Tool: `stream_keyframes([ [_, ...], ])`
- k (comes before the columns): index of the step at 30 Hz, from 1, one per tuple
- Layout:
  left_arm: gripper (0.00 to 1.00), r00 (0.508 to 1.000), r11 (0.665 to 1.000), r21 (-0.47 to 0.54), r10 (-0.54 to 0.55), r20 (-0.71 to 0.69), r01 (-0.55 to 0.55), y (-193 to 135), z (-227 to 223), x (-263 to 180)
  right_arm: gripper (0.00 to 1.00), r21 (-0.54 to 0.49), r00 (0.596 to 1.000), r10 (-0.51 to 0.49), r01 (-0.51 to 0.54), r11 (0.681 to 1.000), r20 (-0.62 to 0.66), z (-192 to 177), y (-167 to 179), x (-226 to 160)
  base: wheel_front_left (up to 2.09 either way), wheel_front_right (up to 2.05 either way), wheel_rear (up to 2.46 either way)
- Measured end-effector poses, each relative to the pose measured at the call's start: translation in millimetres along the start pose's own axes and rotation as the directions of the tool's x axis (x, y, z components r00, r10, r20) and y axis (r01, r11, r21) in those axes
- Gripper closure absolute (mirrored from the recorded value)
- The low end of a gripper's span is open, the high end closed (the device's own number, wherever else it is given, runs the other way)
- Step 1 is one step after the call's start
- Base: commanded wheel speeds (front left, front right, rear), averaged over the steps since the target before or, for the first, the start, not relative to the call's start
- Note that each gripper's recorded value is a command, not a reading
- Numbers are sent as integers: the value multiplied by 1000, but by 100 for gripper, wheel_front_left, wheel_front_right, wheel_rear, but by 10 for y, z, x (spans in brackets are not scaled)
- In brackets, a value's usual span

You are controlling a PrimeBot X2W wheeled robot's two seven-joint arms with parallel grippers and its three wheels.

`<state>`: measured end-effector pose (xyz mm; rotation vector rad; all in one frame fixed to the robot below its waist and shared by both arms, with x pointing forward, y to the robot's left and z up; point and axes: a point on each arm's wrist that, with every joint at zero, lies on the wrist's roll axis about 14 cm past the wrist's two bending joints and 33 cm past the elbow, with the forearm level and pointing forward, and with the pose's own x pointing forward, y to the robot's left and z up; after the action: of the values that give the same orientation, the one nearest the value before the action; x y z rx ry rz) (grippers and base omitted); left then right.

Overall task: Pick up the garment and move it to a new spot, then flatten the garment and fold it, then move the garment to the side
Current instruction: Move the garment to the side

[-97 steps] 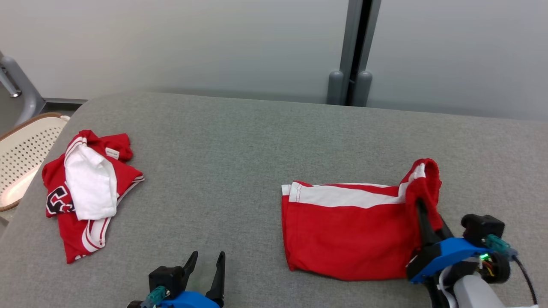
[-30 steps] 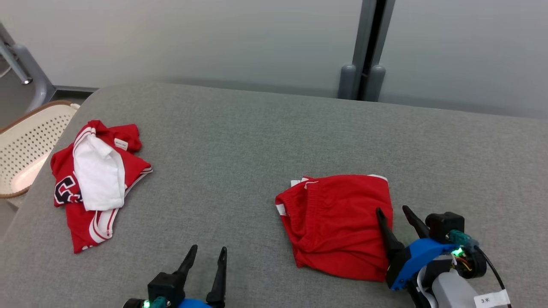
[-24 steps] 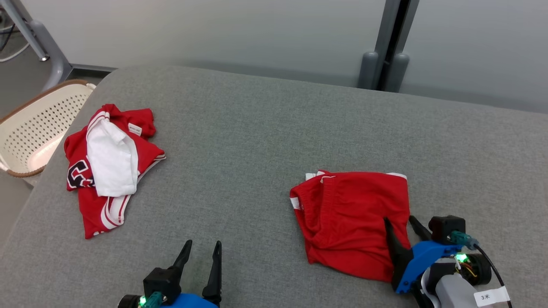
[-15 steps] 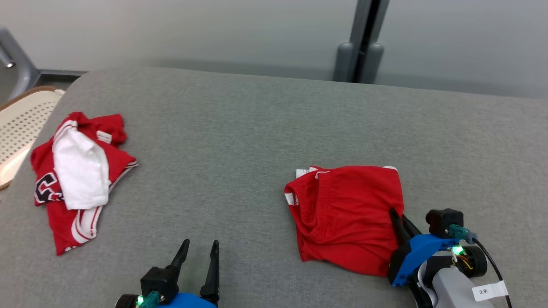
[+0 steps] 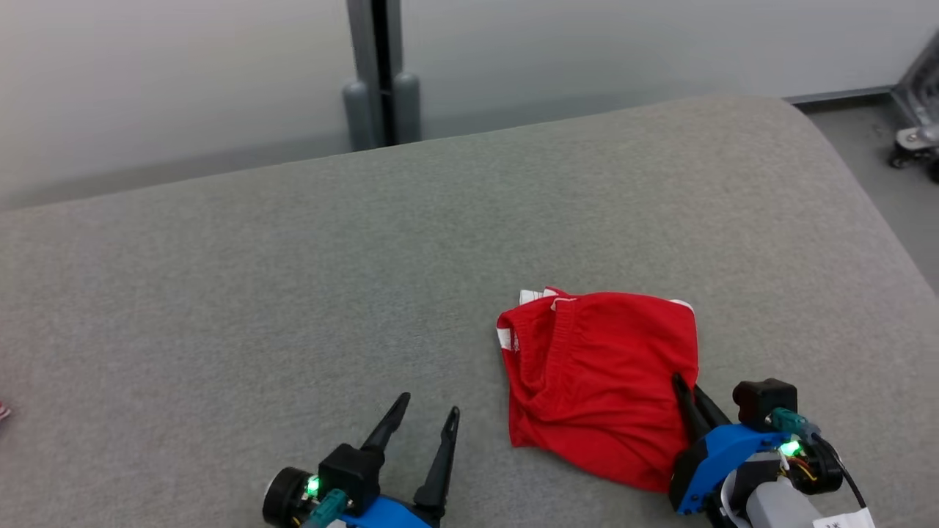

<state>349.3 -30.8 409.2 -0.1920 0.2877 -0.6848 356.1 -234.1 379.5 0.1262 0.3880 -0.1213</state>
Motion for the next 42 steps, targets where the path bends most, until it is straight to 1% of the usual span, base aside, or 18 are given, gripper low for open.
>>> stream_keyframes([
  [2, 0, 996, 996, 16, -83, -10, 84, -238, -13, 77, 100, 7, 999, -42, 42, 999, 5, -16, -151, -108, 0, 0, 0],
  [4, 0, 986, 984, 61, -167, -16, 167, -469, -7, 136, 100, 14, 997, -78, 78, 997, 12, -19, -278, -200, 0, 0, 0],
  [6, 0, 976, 974, 68, -216, -9, 216, -614, 31, 180, 100, 19, 994, -110, 109, 994, 17, -29, -385, -283, 0, 0, 0],
  [9, 0, 969, 966, 74, -246, -15, 247, -705, 21, 194, 100, 19, 990, -136, 135, 991, 28, -6, -475, -338, 0, 0, 0],
  [12, 0, 970, 967, 67, -244, -27, 245, -684, -22, 196, 100, 0, 990, -138, 138, 990, 20, -16, -489, -317, 0, 0, 0],
  [16, 0, 977, 975, 62, -212, -39, 214, -565, -73, 189, 100, -84, 993, -120, 121, 989, 13, 54, -485, -184, 0, 0, 0],
  [18, 0, 981, 979, 65, -189, -44, 191, -476, -89, 197, 100, -141, 991, -131, 133, 981, 23, 172, -606, -97, 0, 0, 0],
  [20, 0, 986, 984, 67, -161, -46, 164, -369, -104, 202, 100, -200, 987, -158, 160, 967, 28, 314, -796, -8, 0, 0, 0],
  [23, 0, 993, 992, 63, -111, -47, 114, -173, -120, 214, 100, -281, 978, -203, 206, 937, 40, 566, -1078, 144, 0, 0, 0],
  [26, 0, 997, 997, 57, -56, -55, 59, 50, -161, 204, 100, -371, 966, -256, 253, 893, 43, 810, -1364, 281, 0, 0, 0],
  [28, 0, 998, 998, 54, -22, -51, 25, 195, -156, 213, 100, -411, 952, -300, 296, 862, 58, 984, -1556, 353, 0, 0, 0],
  [32, 0, 997, 997, 57, 54, -50, -51, 532, -167, 196, 100, -438, 921, -384, 373, 818, 67, 1193, -1849, 493, 0, 0, 0],
  [36, 0, 992, 993, 46, 115, -52, -113, 780, -196, 167, 100, -434, 894, -442, 428, 793, 73, 1282, -1994, 631, 0, 0, 0],
  [37, 0, 990, 991, 41, 129, -52, -127, 825, -203, 158, 81, -432, 887, -454, 443, 786, 84, 1321, -2021, 657, 0, 0, 0],
  [38, 0, 988, 989, 37, 143, -49, -142, 874, -202, 151, 39, -429, 879, -468, 459, 778, 93, 1359, -2049, 679, 0, 0, 0],
  [39, 0, 987, 987, 34, 156, -47, -154, 915, -202, 141, 0, -425, 871, -479, 476, 770, 109, 1408, -2060, 699, 0, 0, 0],
  [41, 0, 983, 984, 29, 176, -41, -175, 983, -188, 129, 0, -423, 865, -481, 491, 761, 139, 1475, -2009, 757, 0, 0, 0],
  [42, 0, 982, 983, 27, 184, -38, -183, 1007, -177, 122, 0, -415, 865, -477, 495, 763, 155, 1500, -1956, 786, 0, 0, 0],
])
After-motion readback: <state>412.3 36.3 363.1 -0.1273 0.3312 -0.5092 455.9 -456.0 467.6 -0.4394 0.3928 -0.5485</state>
